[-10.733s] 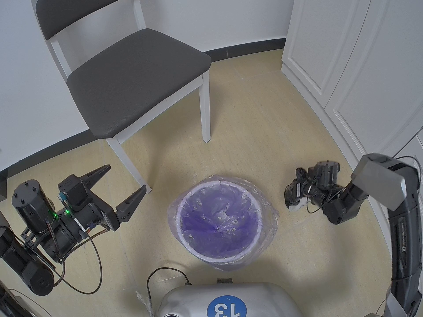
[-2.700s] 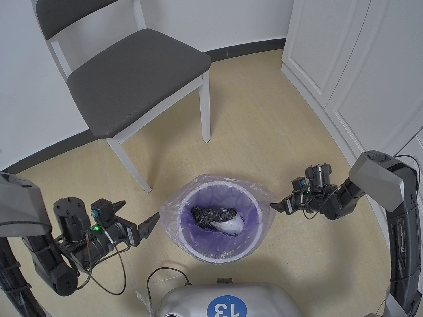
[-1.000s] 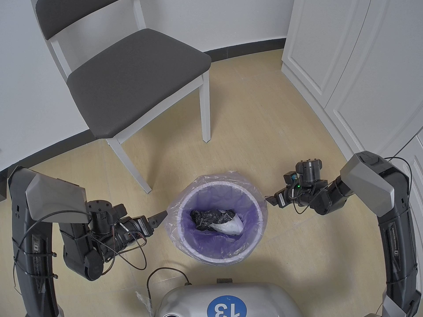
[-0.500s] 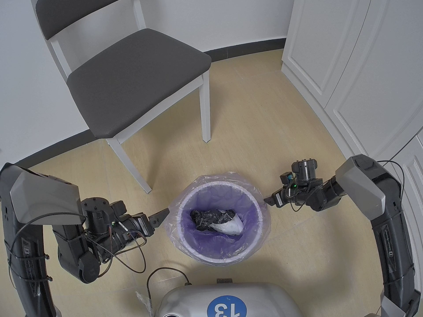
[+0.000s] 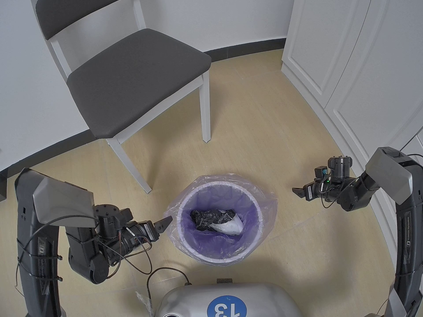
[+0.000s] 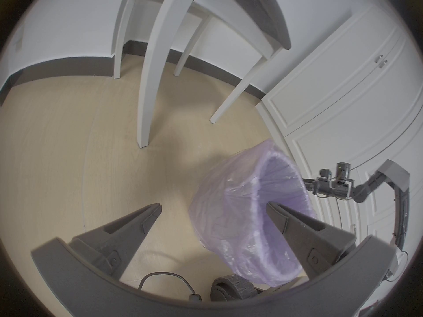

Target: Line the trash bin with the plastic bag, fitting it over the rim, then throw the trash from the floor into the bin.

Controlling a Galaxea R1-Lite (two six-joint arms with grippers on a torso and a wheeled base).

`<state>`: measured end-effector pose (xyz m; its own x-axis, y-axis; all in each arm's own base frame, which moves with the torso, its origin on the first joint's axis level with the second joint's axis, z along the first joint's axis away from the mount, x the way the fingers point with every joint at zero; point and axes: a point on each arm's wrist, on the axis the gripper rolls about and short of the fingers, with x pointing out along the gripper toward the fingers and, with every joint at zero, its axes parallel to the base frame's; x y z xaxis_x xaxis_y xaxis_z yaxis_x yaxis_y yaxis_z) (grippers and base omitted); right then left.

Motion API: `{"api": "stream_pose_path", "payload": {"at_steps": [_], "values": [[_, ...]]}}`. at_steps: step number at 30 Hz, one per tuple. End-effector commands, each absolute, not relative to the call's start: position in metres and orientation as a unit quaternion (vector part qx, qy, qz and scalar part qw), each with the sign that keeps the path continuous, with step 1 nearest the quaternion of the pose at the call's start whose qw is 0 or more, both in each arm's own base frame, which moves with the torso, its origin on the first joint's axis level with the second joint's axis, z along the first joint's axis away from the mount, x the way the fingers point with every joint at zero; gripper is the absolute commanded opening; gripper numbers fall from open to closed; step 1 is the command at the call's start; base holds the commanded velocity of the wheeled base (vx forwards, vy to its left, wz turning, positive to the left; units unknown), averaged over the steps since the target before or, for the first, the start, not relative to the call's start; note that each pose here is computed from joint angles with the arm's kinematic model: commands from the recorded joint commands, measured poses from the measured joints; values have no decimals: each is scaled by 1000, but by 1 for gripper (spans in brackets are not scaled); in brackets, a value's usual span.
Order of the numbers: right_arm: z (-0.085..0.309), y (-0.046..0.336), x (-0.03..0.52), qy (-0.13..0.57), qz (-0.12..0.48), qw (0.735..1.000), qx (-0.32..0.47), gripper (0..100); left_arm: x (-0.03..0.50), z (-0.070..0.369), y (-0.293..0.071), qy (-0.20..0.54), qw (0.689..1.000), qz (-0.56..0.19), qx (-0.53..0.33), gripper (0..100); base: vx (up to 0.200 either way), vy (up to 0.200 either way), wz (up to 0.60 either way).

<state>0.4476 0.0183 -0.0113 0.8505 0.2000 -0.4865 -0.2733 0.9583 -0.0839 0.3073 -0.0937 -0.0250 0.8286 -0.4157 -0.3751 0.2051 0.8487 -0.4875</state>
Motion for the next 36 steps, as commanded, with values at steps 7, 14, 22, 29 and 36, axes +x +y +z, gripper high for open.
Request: {"api": "stream_pose_path", "payload": {"at_steps": [7,14,22,29,36], "values": [[8,0,421,239,116,962,-67,100,330,-29,-113,204,927,-142,-279,100,0,0,0],[8,-1,417,234,117,962,-73,100,333,-29,-114,201,924,-136,-297,100,0,0,0],[10,-5,413,219,135,963,-83,100,333,-27,-113,198,924,-135,-299,0,0,0,0],[17,-10,409,208,156,962,-86,100,330,-25,-112,202,923,-138,-298,0,0,0,0],[18,-9,407,210,157,961,-88,100,333,-22,-99,194,926,-125,-299,0,0,0,0]]}}
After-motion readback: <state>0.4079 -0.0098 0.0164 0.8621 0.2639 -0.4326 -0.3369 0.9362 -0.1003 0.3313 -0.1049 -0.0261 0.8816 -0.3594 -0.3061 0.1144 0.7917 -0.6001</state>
